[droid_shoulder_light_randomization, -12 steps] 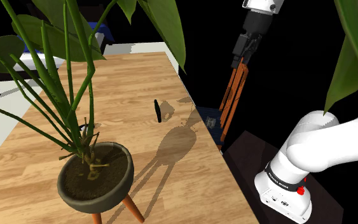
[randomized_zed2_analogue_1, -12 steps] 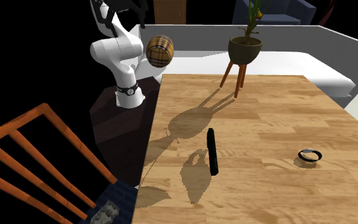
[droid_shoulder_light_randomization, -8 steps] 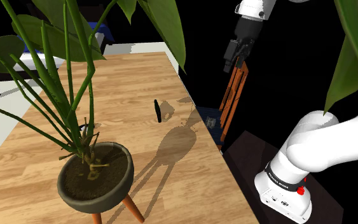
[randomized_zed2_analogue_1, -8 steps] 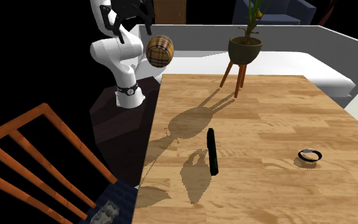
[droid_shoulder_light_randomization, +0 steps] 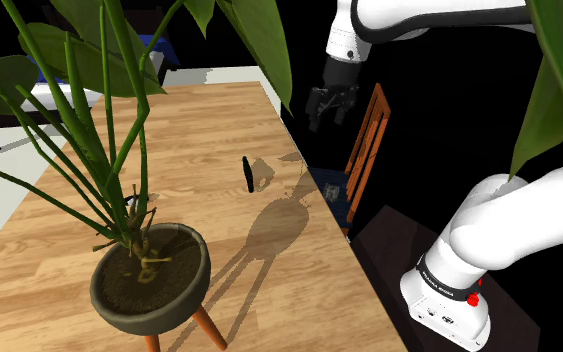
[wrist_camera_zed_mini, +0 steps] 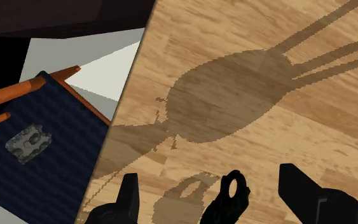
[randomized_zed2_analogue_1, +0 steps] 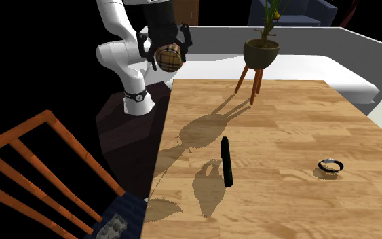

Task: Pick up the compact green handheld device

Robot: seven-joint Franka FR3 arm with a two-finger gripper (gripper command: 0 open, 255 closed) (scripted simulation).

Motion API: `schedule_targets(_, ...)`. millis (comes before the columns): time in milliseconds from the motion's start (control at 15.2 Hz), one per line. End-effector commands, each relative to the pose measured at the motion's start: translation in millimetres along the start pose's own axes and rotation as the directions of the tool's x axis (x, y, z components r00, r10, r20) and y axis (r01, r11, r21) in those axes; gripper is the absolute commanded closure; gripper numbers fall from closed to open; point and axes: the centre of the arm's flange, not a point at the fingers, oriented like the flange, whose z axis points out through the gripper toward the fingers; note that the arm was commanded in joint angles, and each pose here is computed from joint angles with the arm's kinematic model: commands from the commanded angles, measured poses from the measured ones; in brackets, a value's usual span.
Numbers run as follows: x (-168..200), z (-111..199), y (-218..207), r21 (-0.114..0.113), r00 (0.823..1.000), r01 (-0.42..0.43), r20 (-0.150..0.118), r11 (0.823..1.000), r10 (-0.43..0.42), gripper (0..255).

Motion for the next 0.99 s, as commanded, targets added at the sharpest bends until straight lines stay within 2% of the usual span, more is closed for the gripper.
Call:
schedule_targets(0,17.5,19.5,-14.4,-0.010,0.999,-0.034,-0.004,0.999,0.034,0)
schedule_targets(462,78.4,82.1,-49.5,-0.047,0.989,-0.146,-0.014,0.988,0.146,0)
schedule_targets(924,143.2,145.5,-75.2,-0.082,0.966,-0.257,-0.027,0.963,0.255,0)
